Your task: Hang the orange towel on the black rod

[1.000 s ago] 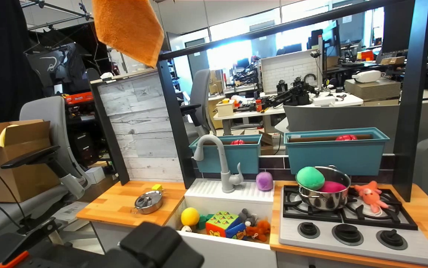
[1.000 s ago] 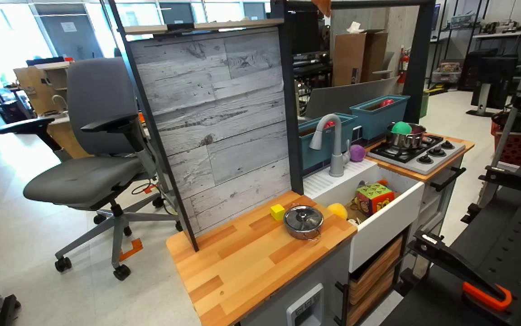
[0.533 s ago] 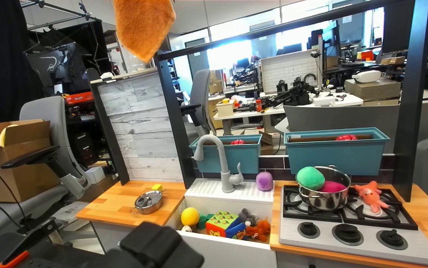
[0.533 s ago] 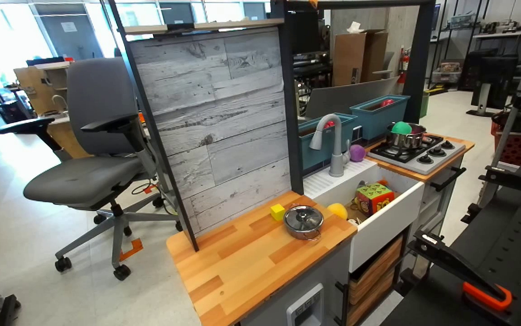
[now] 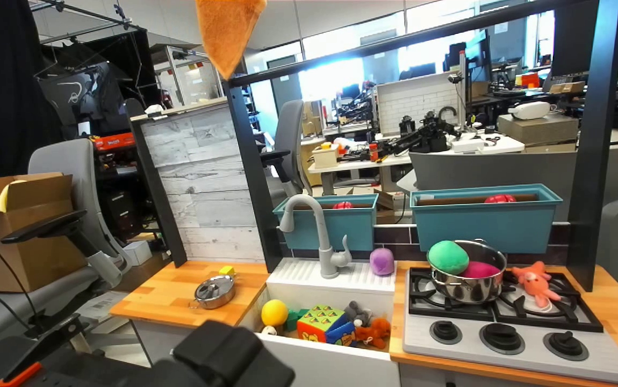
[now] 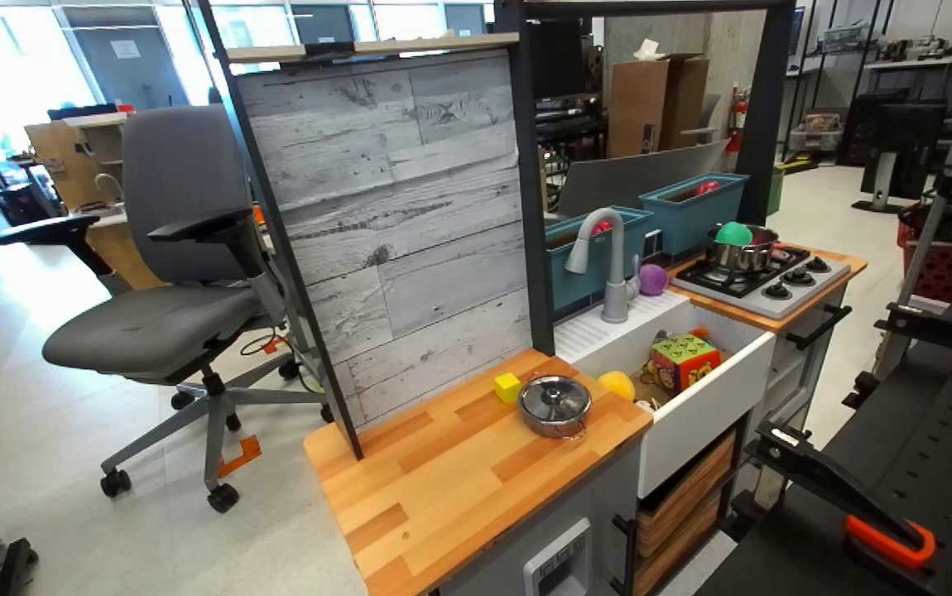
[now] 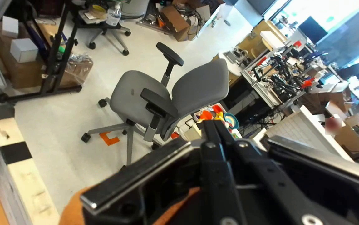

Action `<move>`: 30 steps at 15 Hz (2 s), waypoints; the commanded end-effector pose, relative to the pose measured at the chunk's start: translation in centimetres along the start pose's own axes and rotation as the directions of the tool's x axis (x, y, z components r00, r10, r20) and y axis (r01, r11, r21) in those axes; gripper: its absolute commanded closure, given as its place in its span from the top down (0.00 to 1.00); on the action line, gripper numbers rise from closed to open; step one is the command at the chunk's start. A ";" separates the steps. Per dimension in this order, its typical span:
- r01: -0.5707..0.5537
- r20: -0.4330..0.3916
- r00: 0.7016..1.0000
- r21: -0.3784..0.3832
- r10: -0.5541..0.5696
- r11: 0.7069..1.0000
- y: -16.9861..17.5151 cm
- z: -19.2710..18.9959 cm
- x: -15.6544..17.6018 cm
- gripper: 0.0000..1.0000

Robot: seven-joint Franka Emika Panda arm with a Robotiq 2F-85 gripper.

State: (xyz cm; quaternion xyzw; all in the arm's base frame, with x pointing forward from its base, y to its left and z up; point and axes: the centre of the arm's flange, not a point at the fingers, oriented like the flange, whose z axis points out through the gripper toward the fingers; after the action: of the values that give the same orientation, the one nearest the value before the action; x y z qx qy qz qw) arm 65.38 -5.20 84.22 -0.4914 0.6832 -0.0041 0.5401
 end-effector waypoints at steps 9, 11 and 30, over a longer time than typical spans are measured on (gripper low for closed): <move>-0.150 0.183 0.969 -0.113 0.169 0.982 -6.9 2.6 -2.5 0.01; -0.038 0.220 0.975 -0.024 0.042 0.999 -6.4 2.7 -3.2 0.01; 0.312 -0.396 0.905 0.367 -0.156 0.876 -9.7 6.2 2.6 0.01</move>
State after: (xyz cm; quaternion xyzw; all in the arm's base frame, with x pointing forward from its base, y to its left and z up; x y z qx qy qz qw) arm 69.84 -8.20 81.86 -0.4372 0.6644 -0.3117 0.5198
